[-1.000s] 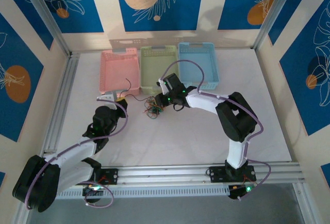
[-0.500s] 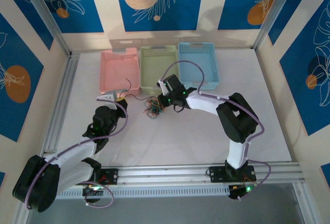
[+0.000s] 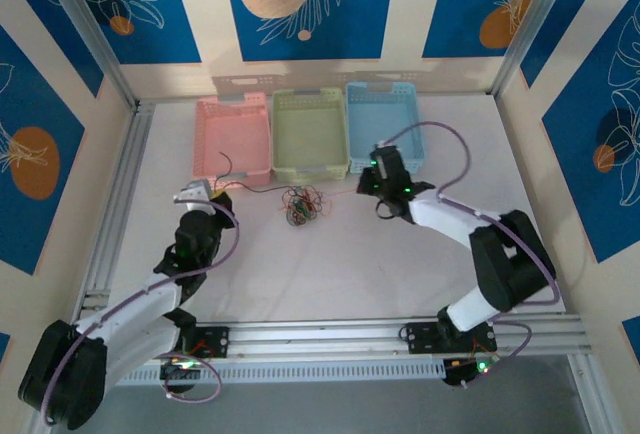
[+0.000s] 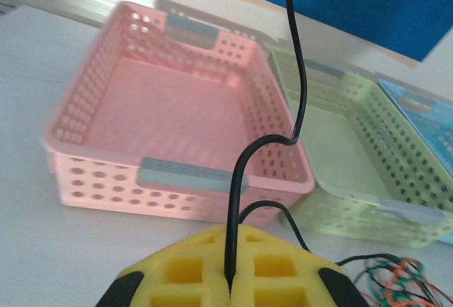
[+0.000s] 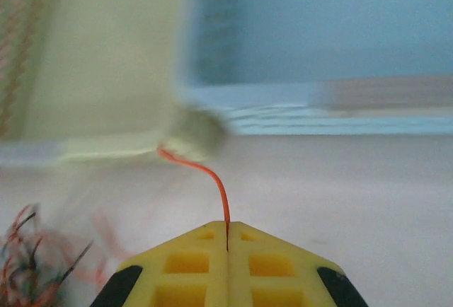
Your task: Untangle the cables
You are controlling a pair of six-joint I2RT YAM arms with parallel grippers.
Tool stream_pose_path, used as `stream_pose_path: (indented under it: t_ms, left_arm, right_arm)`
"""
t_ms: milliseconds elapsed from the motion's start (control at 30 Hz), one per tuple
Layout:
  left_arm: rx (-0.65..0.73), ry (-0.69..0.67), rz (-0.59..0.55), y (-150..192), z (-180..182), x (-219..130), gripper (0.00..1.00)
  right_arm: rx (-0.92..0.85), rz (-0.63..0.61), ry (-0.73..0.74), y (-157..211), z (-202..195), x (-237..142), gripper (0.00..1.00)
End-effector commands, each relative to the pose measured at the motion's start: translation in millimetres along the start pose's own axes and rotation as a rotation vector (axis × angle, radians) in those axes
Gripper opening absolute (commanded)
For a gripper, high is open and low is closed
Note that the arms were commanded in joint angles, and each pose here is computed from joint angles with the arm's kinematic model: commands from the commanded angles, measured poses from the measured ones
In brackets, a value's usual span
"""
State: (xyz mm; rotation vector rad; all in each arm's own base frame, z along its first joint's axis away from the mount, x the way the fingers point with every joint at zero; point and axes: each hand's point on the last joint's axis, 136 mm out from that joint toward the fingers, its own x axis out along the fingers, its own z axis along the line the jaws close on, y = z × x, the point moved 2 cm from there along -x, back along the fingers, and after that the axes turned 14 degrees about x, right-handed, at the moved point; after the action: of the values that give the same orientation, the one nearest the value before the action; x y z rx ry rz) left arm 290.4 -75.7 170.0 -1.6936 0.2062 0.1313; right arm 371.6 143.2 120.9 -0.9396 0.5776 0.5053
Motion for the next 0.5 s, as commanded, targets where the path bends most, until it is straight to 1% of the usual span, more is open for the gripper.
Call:
stream_pose_path:
  t_ms: [0,67,167,267,467]
  left_arm:
    - [-0.034,-0.145,-0.016,4,28,-8,0.00]
    - [-0.045,-0.147,-0.028,3,30,-10,0.00]
    - [-0.041,-0.147,-0.021,4,29,-8,0.00]
    - [-0.042,-0.158,-0.014,4,31,-8,0.00]
    - [-0.054,-0.204,-0.013,6,39,-11,0.00]
  right_arm:
    - [0.320,-0.099,0.089,-17,-50,-10,0.00]
    - [0.386,-0.101,0.077,-19,-62,-11,0.00]
    - [0.388,-0.087,0.083,-18,-62,-9,0.00]
    - [0.403,-0.102,0.114,-19,-67,-11,0.00]
    - [0.446,-0.211,0.185,-29,-90,-26,0.00]
